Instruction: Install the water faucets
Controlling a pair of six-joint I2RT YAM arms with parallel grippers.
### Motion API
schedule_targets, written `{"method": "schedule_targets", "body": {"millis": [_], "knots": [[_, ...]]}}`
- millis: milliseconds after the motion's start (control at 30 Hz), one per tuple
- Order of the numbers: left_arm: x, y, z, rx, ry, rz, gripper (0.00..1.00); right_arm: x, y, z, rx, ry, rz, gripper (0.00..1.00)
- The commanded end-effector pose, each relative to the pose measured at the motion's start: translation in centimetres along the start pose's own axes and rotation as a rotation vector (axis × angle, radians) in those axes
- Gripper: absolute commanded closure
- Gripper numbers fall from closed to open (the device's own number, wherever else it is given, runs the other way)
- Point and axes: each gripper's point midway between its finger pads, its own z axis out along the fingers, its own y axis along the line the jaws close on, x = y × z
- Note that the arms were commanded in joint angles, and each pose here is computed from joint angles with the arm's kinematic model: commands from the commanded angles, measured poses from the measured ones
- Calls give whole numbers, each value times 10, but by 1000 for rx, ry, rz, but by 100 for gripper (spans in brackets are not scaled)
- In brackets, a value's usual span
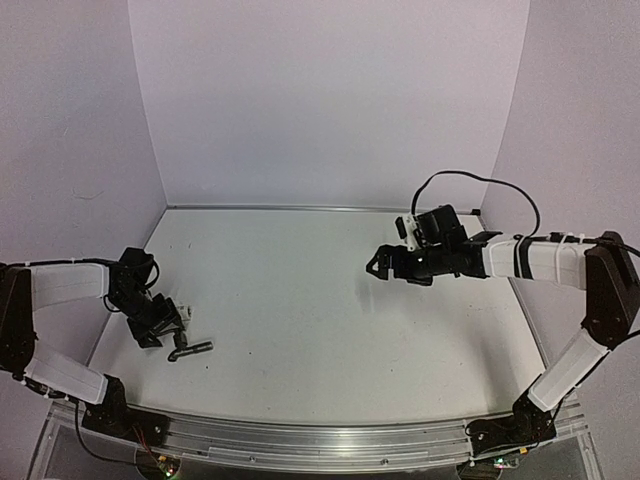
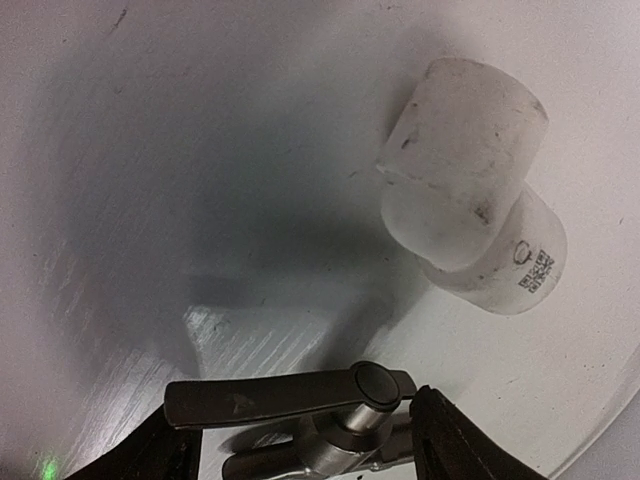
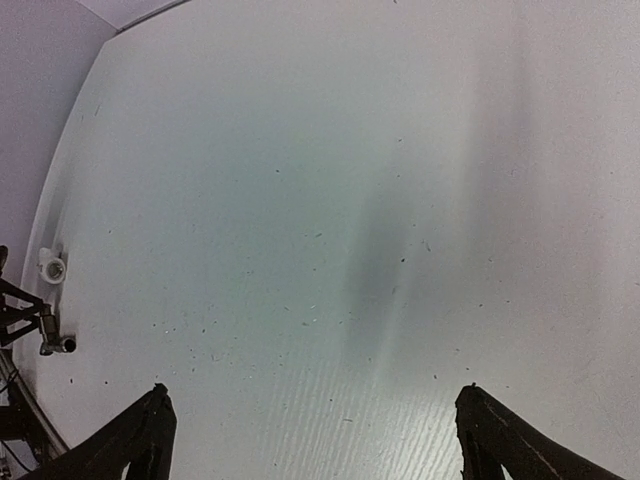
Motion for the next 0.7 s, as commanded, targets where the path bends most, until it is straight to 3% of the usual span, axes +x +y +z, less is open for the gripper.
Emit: {"method": "schedule_targets", "body": {"millis": [0,400,600,667], "knots": [[-5,-20,0,96,-20,44,33,3,19,9,-61,6,-4,2],[20,-23,20,11,12,145,53,17,37,17,-85,36,-28,2],[17,-26,23,12,-5,174,68,27,46,24,-107,41,-43,2],[17,-32,22,34,-1,184,78,28,48,28,-112,46,-47,2]]}}
